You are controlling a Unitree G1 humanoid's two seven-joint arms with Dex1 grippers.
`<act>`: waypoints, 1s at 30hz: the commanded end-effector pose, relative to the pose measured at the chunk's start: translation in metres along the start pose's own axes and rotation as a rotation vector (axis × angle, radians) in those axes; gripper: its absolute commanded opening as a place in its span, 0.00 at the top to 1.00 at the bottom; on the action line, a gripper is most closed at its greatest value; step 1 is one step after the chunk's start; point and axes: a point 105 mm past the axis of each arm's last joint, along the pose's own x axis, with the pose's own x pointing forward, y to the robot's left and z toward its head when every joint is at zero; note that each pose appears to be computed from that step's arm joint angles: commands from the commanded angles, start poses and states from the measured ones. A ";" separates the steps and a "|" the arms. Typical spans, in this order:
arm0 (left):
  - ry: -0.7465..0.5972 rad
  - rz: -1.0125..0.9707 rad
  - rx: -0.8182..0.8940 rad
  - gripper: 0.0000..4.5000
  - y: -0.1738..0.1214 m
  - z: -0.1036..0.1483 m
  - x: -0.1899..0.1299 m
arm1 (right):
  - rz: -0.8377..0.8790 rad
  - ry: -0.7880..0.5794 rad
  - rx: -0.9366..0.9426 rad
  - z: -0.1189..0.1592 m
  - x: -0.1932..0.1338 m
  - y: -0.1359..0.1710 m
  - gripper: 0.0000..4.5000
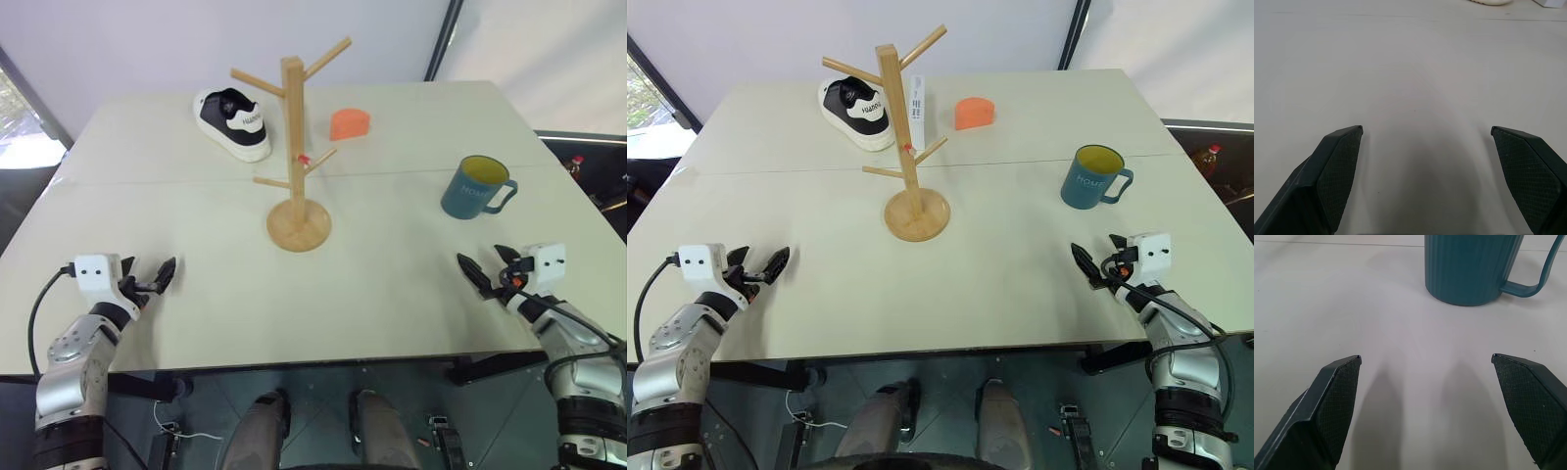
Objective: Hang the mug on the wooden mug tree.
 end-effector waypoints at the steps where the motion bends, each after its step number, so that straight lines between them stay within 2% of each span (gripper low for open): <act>1: -0.035 -0.008 0.030 0.00 0.002 0.013 -0.003 | -0.003 -0.046 -0.037 0.013 0.001 -0.001 0.02; 7: -0.044 -0.033 0.001 0.00 -0.003 0.015 -0.002 | -0.047 -0.042 -0.060 0.014 0.000 -0.007 0.02; 11: -0.041 -0.118 0.010 0.00 -0.023 0.019 -0.001 | -0.101 -0.046 -0.069 0.016 0.003 -0.015 0.02; 16: -0.138 -0.372 -0.037 0.00 -0.081 0.043 -0.004 | -0.182 -0.063 -0.114 0.024 0.008 -0.024 0.02; 18: -0.149 -0.426 -0.043 0.00 -0.093 0.048 -0.005 | -0.198 -0.073 -0.121 0.026 0.009 -0.026 0.02; 22: -0.137 -0.788 0.013 0.00 -0.177 0.058 -0.017 | -0.300 -0.091 -0.139 0.037 0.016 -0.043 0.02; 24: -0.133 -0.891 0.040 0.00 -0.202 0.060 -0.023 | -0.334 -0.087 -0.149 0.039 0.021 -0.049 0.02; 27: -0.152 -1.005 0.073 0.00 -0.234 0.066 -0.029 | -0.384 -0.071 -0.159 0.041 0.030 -0.059 0.02; 30: -0.174 -1.062 0.097 0.00 -0.253 0.073 -0.031 | -0.430 -0.066 -0.162 0.044 0.037 -0.070 0.02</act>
